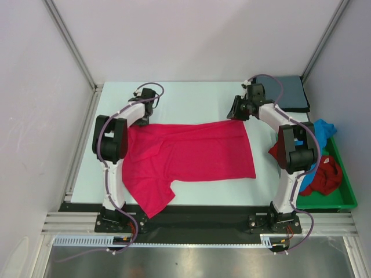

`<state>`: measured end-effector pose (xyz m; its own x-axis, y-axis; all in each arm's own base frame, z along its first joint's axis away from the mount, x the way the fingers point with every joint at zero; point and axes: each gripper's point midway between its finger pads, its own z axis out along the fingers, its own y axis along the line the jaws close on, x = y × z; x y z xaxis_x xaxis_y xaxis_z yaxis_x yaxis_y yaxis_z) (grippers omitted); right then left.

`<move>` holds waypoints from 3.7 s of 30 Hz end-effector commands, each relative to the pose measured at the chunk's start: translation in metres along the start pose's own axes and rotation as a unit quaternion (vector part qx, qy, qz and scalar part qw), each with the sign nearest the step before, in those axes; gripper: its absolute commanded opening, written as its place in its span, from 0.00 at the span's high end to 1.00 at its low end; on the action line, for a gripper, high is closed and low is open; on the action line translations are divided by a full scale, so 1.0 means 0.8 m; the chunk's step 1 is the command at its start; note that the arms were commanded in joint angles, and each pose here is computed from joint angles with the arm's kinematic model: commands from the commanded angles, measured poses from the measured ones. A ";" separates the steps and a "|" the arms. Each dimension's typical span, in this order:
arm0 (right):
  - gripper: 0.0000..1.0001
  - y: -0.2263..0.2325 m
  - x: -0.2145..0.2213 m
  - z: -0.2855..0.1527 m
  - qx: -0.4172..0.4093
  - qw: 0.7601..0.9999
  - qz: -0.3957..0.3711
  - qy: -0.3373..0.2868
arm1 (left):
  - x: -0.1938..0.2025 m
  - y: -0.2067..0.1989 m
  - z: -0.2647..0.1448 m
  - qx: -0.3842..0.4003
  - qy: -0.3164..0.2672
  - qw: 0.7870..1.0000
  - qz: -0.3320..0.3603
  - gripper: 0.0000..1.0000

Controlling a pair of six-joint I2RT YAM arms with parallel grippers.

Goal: Fold and stack the t-shirts
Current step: Fold the tshirt

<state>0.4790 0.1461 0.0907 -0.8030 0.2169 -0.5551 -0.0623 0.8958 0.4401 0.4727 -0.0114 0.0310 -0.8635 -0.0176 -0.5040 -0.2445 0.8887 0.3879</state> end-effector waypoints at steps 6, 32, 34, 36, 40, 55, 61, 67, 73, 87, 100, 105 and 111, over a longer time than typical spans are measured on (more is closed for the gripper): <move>0.69 0.030 0.014 0.010 -0.040 0.999 0.026 0.012 | -0.022 0.044 -0.011 -0.066 -0.016 0.998 0.010 0.49; 0.73 -0.050 0.048 0.047 0.026 0.993 0.095 0.065 | -0.011 0.148 0.014 -0.042 0.022 0.993 -0.110 0.70; 0.73 -0.051 0.049 0.047 0.028 0.993 0.094 0.067 | -0.012 0.147 0.012 -0.003 0.019 0.989 -0.147 0.70; 0.74 -0.050 0.049 0.049 0.027 0.993 0.094 0.070 | -0.019 0.140 0.001 0.055 0.000 0.981 -0.185 0.68; 0.74 -0.049 0.041 0.043 0.034 0.994 0.086 0.059 | -0.021 0.145 -0.009 0.078 -0.018 0.974 -0.212 0.64; 0.73 -0.028 0.016 0.028 0.008 0.997 0.064 0.041 | -0.024 0.100 -0.006 0.224 0.038 0.920 -0.319 0.39; 0.73 -0.027 0.008 0.032 0.005 0.998 0.055 0.039 | -0.007 0.107 -0.002 0.210 0.032 0.917 -0.337 0.56; 0.73 -0.029 0.001 0.031 0.008 0.998 0.055 0.032 | 0.013 0.097 0.006 0.219 0.051 0.914 -0.336 0.53; 0.73 -0.029 0.004 0.037 0.006 0.998 0.055 0.036 | 0.022 0.094 0.020 0.221 0.058 0.912 -0.341 0.60; 0.49 -0.045 -0.013 -0.017 0.084 0.996 0.008 0.001 | 0.013 0.148 -0.095 0.212 -0.056 0.916 -0.336 0.30; 0.58 0.259 0.105 -0.022 -0.236 0.971 0.002 0.033 | 0.143 0.088 -0.106 0.276 0.046 0.896 -0.345 0.55; 0.65 0.327 0.155 -0.005 -0.295 0.953 -0.004 0.065 | 0.156 0.084 -0.099 0.270 0.063 0.898 -0.342 0.59; 0.64 0.366 0.222 0.029 -0.327 0.938 0.000 0.115 | 0.187 0.088 -0.093 0.236 0.085 0.898 -0.362 0.49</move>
<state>0.3299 0.4272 0.0917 -0.9105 0.0452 -0.4110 -0.3252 0.5354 0.7795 0.3020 0.0152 0.0446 -0.6404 -0.6776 -0.3615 -0.5571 0.7339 -0.3886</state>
